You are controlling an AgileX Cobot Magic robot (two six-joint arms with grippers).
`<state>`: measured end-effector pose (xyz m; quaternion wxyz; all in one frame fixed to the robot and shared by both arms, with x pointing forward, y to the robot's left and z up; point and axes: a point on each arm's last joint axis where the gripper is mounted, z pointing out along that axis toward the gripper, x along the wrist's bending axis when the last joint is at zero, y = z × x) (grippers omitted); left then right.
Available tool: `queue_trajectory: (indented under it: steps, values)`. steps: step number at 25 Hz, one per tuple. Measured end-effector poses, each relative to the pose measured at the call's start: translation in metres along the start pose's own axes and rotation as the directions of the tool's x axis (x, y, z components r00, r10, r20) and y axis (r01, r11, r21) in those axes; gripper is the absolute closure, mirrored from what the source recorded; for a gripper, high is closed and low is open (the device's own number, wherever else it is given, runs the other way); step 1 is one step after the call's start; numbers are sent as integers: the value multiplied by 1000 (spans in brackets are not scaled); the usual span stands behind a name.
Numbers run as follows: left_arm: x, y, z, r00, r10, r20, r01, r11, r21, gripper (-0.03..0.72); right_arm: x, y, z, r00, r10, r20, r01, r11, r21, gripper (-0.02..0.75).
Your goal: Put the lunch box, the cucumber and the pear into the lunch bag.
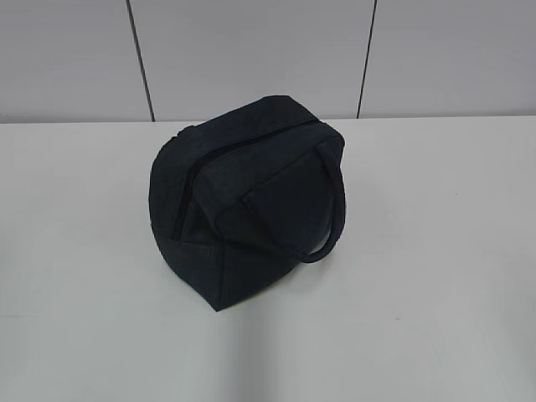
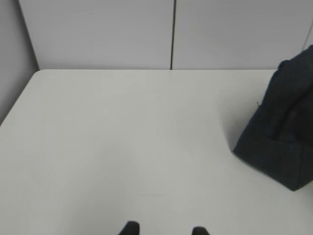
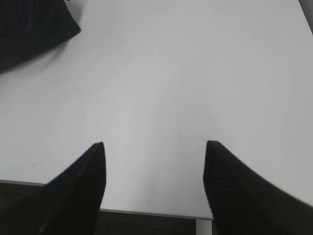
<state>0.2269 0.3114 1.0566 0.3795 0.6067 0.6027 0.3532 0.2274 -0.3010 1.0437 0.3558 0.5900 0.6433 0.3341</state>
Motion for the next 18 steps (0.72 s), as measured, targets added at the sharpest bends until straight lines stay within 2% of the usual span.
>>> queue_trajectory:
  steps: [4,18]
  values:
    - [0,0,0,999,-18,-34,18,1000,-1,485,0,0,0,1000,0,0,0,1000,0,251]
    - [-1,0,0,999,-19,-37,19,1000,-2,485,0,0,0,1000,0,0,0,1000,0,251]
